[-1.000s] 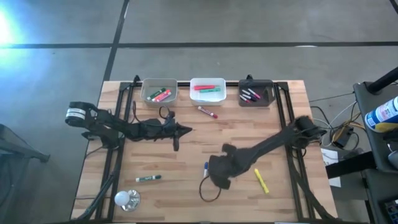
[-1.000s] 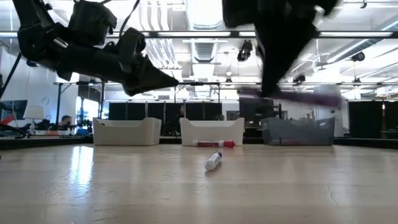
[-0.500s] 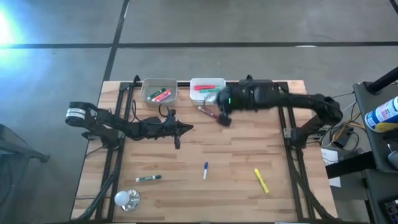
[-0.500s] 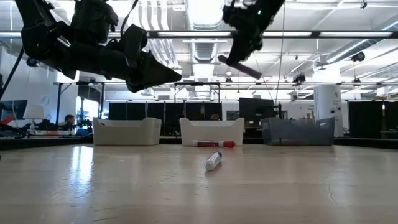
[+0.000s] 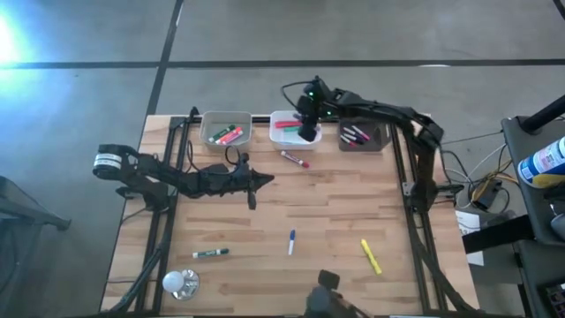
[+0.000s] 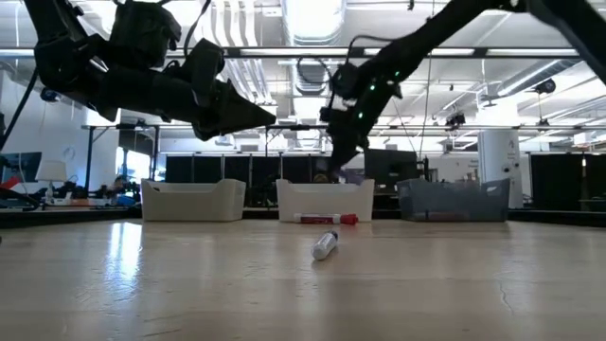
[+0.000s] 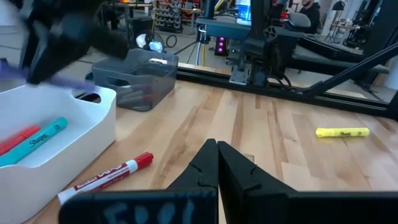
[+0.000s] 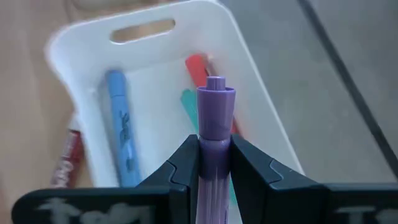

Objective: Pick & Place Markers
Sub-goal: Put the purple highlighter pen into the white bin, then put the dark green marker pen into the gray bin

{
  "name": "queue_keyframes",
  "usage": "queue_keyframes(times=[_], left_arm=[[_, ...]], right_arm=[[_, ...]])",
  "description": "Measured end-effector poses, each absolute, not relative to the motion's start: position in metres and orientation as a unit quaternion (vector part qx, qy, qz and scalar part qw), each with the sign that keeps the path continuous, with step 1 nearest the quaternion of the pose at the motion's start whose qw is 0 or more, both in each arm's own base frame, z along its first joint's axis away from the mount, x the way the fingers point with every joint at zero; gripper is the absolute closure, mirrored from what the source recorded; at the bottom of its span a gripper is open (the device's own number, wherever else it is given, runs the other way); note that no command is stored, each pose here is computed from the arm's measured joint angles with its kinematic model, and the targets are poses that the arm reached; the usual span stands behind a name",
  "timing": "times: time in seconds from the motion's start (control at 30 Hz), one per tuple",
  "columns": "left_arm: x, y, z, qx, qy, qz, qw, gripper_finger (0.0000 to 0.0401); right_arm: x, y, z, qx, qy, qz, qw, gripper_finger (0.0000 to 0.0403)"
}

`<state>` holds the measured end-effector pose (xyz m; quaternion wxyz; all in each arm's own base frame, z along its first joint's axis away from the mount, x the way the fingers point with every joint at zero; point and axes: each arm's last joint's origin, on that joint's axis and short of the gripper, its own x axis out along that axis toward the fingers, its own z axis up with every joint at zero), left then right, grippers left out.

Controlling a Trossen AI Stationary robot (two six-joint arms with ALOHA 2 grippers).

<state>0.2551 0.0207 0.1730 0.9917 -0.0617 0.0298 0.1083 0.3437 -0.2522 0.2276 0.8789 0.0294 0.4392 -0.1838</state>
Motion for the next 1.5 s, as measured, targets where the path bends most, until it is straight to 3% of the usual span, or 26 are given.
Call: queue_keyframes(times=[0.27,0.8,1.07,1.37,1.5], left_arm=[[0.257,0.022,0.176,-0.05,0.026,0.11,0.992,0.0401],[0.259,0.023,0.177,-0.041,0.028,0.111,0.993,0.0401],[0.262,0.024,0.172,-0.039,0.077,0.094,0.992,0.0401],[0.276,0.026,0.177,-0.062,0.158,0.101,0.98,0.0401],[0.282,0.026,0.181,-0.065,0.191,0.105,0.974,0.0401]], right_arm=[[0.364,-0.269,0.198,0.027,0.482,-0.16,0.861,0.0337],[0.378,-0.275,0.188,0.014,0.484,-0.135,0.864,0.0337],[0.381,-0.274,0.175,0.021,0.491,-0.113,0.863,0.0336],[0.383,-0.271,0.177,0.029,0.488,-0.116,0.865,0.0279],[0.381,-0.267,0.192,0.028,0.476,-0.117,0.871,0.0284]])
